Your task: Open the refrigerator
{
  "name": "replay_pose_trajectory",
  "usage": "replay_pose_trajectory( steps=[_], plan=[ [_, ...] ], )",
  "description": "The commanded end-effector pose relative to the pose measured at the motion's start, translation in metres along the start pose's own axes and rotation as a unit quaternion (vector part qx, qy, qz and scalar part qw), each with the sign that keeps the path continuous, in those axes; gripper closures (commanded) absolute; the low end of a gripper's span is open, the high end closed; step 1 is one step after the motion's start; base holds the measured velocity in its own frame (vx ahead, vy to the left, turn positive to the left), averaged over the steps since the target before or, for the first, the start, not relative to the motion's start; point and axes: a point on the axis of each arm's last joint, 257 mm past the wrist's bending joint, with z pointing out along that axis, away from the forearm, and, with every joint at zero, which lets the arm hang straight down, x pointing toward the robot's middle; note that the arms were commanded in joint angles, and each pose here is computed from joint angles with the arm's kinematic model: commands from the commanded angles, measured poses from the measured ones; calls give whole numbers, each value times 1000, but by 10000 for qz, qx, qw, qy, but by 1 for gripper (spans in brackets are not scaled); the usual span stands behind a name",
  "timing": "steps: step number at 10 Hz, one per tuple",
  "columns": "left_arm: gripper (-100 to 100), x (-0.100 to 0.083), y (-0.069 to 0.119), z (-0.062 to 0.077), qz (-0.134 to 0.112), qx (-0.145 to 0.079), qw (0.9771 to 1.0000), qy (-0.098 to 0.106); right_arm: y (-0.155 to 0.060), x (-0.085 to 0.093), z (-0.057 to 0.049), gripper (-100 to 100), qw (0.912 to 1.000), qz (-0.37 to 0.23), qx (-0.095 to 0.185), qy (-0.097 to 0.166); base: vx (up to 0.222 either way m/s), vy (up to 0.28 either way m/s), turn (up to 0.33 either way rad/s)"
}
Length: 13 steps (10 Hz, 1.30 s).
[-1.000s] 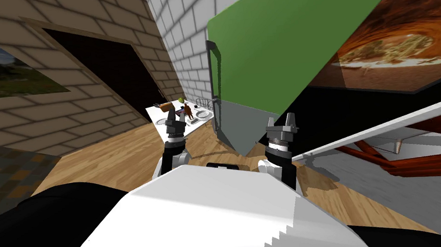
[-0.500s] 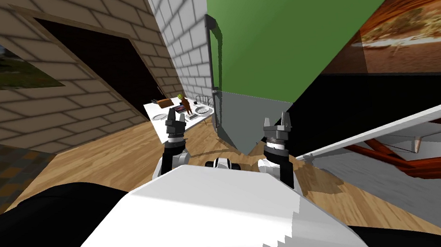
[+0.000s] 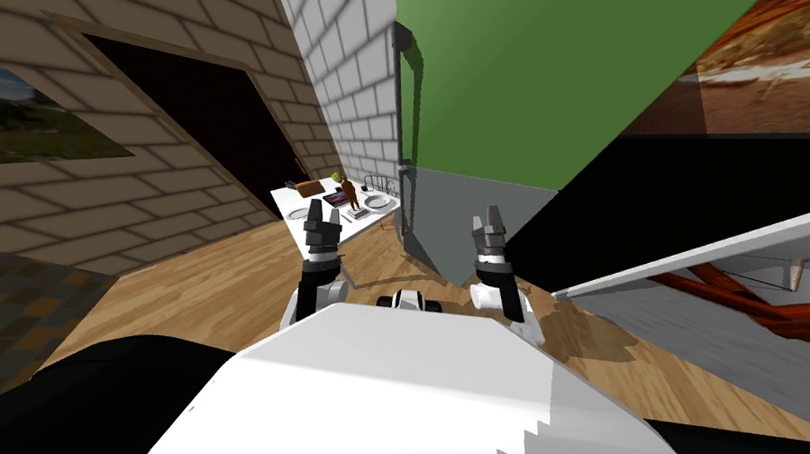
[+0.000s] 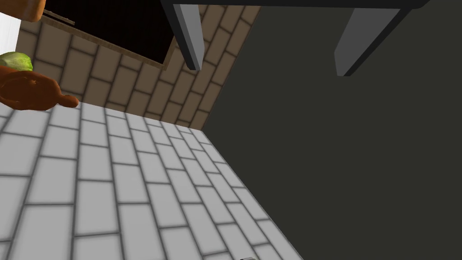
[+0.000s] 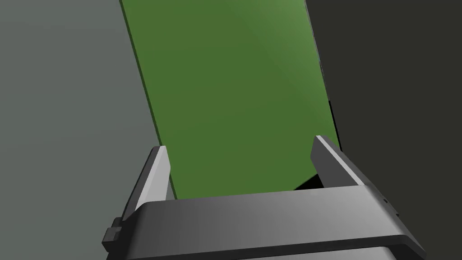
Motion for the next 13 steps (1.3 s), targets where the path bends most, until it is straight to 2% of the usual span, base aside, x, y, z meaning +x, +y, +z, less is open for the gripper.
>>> replay_pose_trajectory(
  steps=[1,3,4,5,6,8,9,10,11,12,13],
  plan=[
    [0,0,0,0,0,0,10000,0,-28,17,15,-100,9972,-649,167,336,1,112,71],
    [0,0,0,0,0,0,10000,0,-49,27,26,-100,9903,-1226,288,596,4,128,73],
    [0,0,0,0,0,0,10000,0,-53,28,28,-100,9902,-1222,301,605,17,86,16],
    [0,0,0,0,0,0,10000,0,-62,33,35,-100,9848,-1536,330,734,18,73,47],
    [0,0,0,0,0,0,10000,0,-65,34,35,-100,9847,-1535,353,740,17,59,24],
    [0,0,0,0,0,0,10000,0,-85,41,49,-100,9692,-2211,426,994,5,96,62],
    [0,0,0,0,0,0,10000,0,-90,42,51,-100,9690,-2211,449,1006,8,92,28],
    [0,0,0,0,0,0,10000,0,-96,44,59,-100,9589,-2567,455,1118,15,82,50],
    [0,0,0,0,0,0,10000,0,-102,45,60,-100,9585,-2568,496,1133,16,65,29],
    [0,0,0,0,1,0,10000,0,-112,47,69,-100,9464,-2933,523,1247,18,82,48],
    [0,0,0,0,0,0,10000,0,-115,47,69,-100,9462,-2934,544,1254,13,76,32]
  ],
)
